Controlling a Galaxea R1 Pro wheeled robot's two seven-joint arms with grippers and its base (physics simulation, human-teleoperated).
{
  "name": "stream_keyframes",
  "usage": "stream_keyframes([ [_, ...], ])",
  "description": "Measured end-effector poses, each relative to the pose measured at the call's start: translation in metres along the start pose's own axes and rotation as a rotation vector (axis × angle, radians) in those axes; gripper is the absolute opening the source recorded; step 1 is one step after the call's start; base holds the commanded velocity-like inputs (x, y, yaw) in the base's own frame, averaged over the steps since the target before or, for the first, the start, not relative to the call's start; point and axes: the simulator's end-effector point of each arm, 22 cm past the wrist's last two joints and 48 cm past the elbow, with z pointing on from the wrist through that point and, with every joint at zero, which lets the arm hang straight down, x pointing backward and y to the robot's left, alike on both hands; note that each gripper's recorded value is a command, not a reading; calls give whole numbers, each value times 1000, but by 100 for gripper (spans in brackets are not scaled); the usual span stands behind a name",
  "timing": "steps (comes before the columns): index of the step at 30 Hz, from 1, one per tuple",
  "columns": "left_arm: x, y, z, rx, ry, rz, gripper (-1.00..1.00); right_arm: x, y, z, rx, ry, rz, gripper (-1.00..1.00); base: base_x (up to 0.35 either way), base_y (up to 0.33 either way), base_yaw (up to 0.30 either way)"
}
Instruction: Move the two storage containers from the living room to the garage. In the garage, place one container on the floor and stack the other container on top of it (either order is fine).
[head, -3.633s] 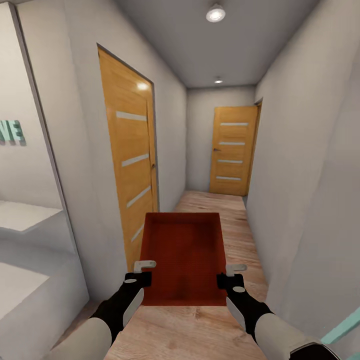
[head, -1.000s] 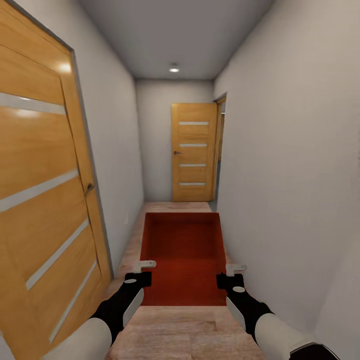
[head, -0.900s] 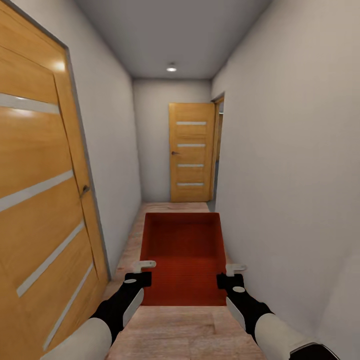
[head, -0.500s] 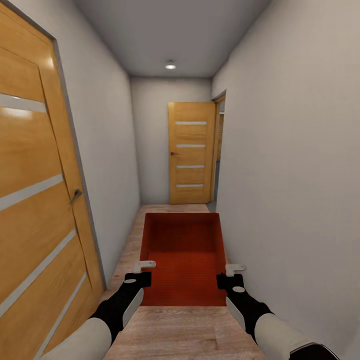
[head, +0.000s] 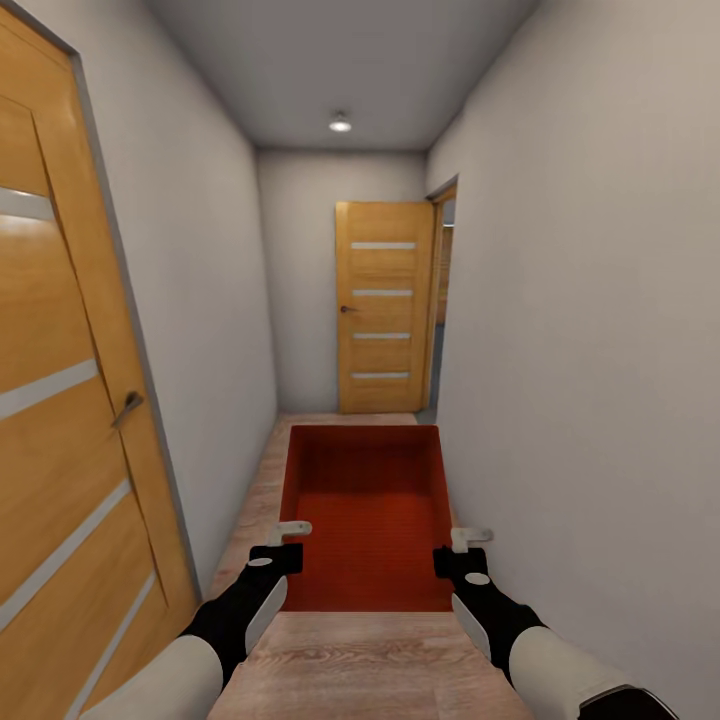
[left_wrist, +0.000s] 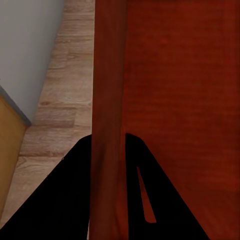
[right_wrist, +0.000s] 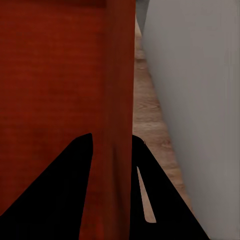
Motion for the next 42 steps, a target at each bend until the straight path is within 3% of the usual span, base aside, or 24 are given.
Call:
stream_keyframes([
  [42, 0, 0, 0, -1, 1, 0, -100, 0, 0, 0, 0, 1, 0, -100, 323, 28, 0],
])
